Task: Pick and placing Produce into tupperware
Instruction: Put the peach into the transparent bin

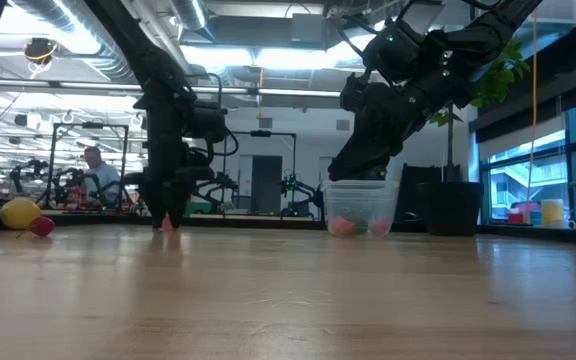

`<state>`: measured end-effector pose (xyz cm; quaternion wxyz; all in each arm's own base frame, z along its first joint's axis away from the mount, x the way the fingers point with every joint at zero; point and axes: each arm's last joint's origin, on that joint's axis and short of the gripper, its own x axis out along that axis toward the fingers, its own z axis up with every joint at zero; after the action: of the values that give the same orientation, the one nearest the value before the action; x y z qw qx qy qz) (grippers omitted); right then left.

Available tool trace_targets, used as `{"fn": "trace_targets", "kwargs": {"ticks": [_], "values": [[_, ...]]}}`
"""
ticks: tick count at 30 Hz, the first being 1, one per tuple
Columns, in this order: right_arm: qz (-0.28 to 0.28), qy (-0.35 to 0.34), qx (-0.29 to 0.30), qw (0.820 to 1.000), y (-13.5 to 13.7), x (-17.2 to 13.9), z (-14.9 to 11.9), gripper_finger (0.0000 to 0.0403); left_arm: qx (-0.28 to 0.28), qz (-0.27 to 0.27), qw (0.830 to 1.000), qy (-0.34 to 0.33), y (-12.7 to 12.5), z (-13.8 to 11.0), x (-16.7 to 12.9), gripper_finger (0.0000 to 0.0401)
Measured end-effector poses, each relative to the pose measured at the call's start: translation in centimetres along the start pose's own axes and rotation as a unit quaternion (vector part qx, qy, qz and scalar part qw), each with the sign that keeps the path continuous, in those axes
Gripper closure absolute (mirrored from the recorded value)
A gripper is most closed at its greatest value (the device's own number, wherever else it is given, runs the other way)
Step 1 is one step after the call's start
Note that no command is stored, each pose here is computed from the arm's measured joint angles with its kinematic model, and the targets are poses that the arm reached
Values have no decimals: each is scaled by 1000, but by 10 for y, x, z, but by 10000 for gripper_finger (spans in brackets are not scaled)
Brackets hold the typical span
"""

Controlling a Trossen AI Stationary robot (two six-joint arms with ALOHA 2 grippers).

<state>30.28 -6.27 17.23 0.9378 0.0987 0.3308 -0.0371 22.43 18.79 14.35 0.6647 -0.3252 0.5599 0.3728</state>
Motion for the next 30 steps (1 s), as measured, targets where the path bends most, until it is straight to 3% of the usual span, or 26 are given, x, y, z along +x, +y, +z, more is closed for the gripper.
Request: {"fn": "trace_targets", "kwargs": {"ticks": [30], "values": [[0, 0, -1, 1000, 0, 0, 0, 251, 5, -3, 1000, -7, -1, 1, 0, 222]]}}
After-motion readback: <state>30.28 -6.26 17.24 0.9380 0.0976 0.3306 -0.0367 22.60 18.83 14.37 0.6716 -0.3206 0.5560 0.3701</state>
